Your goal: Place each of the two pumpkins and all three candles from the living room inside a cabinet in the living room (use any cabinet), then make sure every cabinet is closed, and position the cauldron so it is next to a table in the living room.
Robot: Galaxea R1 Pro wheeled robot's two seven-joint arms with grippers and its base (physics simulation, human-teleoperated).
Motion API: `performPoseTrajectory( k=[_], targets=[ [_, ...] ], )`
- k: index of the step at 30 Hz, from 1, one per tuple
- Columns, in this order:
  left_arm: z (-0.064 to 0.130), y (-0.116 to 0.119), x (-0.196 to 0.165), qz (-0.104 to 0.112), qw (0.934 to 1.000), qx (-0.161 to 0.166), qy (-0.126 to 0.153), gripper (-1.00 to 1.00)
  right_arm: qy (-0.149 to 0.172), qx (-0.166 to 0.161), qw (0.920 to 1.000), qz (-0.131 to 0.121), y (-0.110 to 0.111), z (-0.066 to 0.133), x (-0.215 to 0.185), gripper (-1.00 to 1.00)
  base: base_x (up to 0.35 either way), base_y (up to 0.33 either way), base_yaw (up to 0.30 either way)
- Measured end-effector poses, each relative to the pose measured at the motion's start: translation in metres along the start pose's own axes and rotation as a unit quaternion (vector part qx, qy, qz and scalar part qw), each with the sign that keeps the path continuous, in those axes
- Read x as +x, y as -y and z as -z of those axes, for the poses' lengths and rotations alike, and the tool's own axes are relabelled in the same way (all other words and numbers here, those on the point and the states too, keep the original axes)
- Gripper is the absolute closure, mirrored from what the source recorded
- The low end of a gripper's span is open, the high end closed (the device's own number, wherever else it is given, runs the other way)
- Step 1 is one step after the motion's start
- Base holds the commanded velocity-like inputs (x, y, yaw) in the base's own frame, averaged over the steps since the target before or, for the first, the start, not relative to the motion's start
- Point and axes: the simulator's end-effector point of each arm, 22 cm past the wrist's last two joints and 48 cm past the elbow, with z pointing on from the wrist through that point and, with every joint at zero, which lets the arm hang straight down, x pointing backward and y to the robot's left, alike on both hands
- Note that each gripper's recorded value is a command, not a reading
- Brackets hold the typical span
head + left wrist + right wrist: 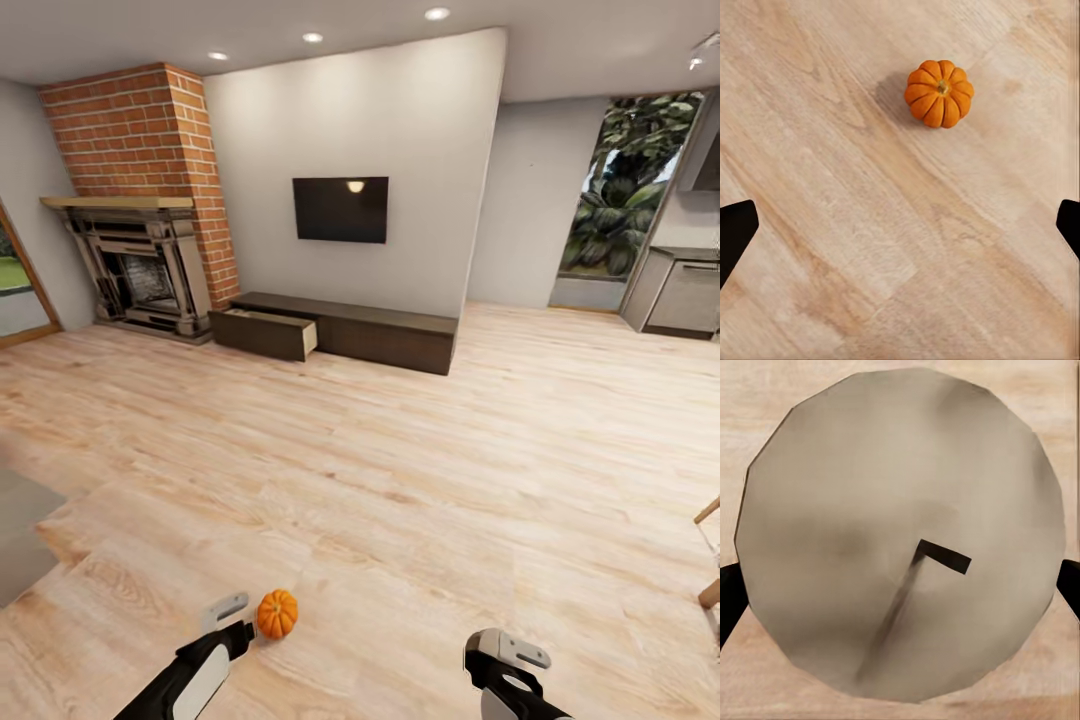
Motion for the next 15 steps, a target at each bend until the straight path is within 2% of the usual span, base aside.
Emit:
performPoseTrajectory(
  k=[7, 15],
  targets=[
    [-0.0006, -0.0020, 0.0018, 0.000, 1.0000, -0.002, -0.002, -1.00, 0.001, 0.000, 1.0000, 0.000, 0.0003, 0.0000, -0.0006, 1.00, 0.322, -0.081, -0.226],
    [-0.0006, -0.0018, 0.0022, -0.001, 1.0000, -0.002, -0.002, -1.00, 0.003, 0.000, 1.0000, 0.000, 0.0008, -0.0002, -0.0013, 1.00, 0.342, -0.078, -0.043]
  ],
)
